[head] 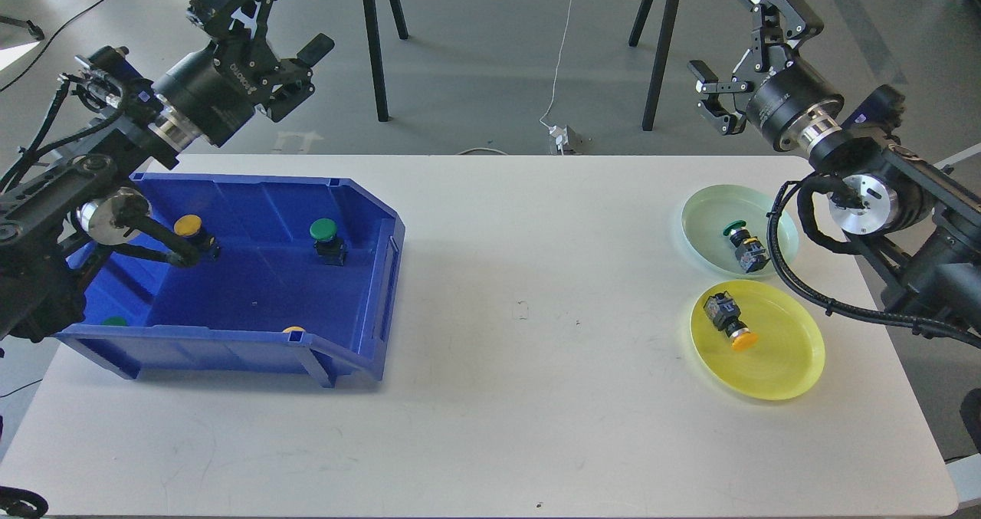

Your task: Pass button and place on color plate

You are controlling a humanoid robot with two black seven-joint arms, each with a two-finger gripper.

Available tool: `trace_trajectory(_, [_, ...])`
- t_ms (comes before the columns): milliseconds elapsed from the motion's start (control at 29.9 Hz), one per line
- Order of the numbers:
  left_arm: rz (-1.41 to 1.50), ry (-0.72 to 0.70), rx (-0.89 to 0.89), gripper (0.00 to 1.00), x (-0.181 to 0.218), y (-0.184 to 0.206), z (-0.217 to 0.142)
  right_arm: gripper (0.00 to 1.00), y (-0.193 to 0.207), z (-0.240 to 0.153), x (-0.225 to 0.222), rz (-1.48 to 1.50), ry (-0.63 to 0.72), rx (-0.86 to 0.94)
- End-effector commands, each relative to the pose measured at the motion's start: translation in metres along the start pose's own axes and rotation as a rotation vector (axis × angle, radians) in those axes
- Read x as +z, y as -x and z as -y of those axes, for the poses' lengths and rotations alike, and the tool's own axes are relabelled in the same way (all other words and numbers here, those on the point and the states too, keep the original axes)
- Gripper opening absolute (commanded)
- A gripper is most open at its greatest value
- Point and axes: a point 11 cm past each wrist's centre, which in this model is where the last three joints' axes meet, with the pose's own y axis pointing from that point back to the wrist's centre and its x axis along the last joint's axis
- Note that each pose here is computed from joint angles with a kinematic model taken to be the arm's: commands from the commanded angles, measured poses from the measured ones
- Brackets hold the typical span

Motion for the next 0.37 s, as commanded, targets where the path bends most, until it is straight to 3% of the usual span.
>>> trace_trajectory(0, [-0.066,0.043,0.197,0.98,0.002,-0.049,-0.024,0.99,0.000,-0.009,-0.010,0.186,-0.088,-0.068])
trace_trajectory(100, [-0.097,0.045,0.339,0.98,-0.006,-0.081,-0.047,0.99,-0.006,-0.011,-0.012,0.281,-0.132,-0.039])
trace_trajectory(334, [-0.117,0.041,0.347,0.98,-0.015,-0.078,-0.043,0.99,-0.008,-0.009,-0.019,0.307,-0.175,-0.027])
